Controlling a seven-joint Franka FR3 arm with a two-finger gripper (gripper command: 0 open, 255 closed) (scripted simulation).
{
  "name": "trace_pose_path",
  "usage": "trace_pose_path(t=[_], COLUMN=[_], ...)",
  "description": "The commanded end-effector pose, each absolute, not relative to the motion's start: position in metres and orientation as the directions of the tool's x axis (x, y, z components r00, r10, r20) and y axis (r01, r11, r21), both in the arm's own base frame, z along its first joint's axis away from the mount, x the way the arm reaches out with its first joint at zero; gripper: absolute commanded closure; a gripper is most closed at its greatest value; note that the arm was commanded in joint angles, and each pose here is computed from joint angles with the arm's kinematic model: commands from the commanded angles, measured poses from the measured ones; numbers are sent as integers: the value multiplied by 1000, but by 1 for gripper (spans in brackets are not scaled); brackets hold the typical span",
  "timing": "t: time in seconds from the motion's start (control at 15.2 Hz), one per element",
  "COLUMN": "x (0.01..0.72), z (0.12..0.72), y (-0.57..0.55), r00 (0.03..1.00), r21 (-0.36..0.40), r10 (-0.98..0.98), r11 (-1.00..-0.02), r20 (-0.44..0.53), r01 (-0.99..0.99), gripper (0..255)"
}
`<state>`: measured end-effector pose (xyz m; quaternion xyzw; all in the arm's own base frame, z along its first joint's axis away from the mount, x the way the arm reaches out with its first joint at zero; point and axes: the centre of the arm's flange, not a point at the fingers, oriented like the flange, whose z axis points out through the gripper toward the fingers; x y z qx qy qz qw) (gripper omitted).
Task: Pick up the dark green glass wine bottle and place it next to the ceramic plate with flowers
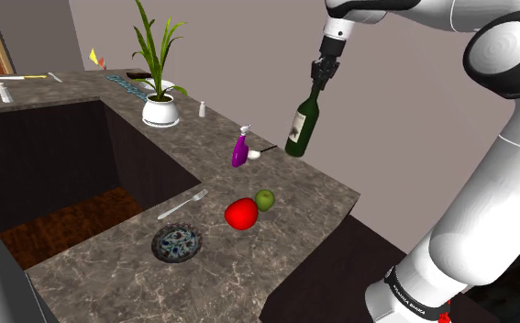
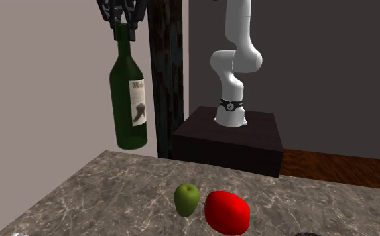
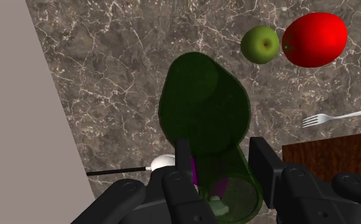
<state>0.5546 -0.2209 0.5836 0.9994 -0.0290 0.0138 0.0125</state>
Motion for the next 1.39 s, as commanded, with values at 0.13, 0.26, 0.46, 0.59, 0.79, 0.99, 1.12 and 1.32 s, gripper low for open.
trace_pose_path(t=[0.13, 0.26, 0.46, 0.59, 0.79, 0.99, 1.12, 1.32], x=[555, 555, 555, 555, 555, 555, 555, 555], z=[605, 615, 631, 642, 658, 673, 684, 700], y=[-221, -221, -221, -221, -221, -221, -221, -221], r00=[998, 998, 998, 998, 998, 998, 998, 998], r21=[24, 24, 24, 24, 24, 24, 24, 24], r10=[-58, -58, -58, -58, -58, -58, -58, -58], r11=[-998, -998, -998, -998, -998, -998, -998, -998], r20=[28, 28, 28, 28, 28, 28, 28, 28], r01=[-58, -58, -58, -58, -58, -58, -58, -58], gripper=[255, 255, 255, 255, 255, 255, 255, 255])
